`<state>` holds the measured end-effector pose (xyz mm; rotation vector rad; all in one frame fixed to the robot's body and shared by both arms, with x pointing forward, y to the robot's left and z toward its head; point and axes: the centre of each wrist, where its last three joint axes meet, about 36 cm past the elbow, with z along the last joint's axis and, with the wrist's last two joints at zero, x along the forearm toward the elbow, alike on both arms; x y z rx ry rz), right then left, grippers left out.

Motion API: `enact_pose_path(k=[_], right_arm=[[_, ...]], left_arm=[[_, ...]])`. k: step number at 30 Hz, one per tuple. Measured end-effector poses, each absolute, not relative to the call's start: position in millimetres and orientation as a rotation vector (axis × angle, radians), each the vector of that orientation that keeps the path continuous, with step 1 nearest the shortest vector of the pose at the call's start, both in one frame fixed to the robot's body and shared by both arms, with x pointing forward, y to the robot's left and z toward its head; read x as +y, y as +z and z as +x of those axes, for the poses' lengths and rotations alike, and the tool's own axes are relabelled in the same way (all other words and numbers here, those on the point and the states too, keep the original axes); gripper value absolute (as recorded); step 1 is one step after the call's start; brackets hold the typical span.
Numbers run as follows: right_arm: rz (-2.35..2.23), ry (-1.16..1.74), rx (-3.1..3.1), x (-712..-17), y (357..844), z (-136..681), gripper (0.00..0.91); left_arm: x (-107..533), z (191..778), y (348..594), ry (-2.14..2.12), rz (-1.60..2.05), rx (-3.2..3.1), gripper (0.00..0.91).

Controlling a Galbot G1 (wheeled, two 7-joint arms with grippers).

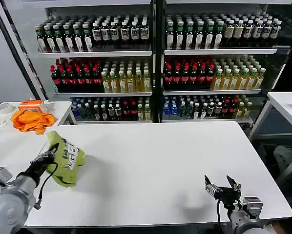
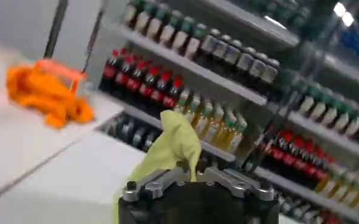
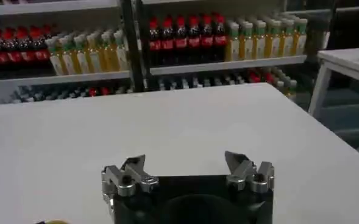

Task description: Fold and organize the clothes.

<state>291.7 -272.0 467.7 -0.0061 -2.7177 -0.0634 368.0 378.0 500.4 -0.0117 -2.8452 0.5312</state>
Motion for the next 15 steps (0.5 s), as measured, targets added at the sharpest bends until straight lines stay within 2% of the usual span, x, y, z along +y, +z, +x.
enact_pose_path(k=[10,15], right_arm=[[-0.014,-0.059,-2.726,-272,471,289,0.907],[-0.017,-0.056,-2.731,-274,472,290,0.907]], left_arm=[[272,384,446,0.091,-0.174,-2.825,0.020],[216,393,432,0.034,-0.301,-2.811,0.020]])
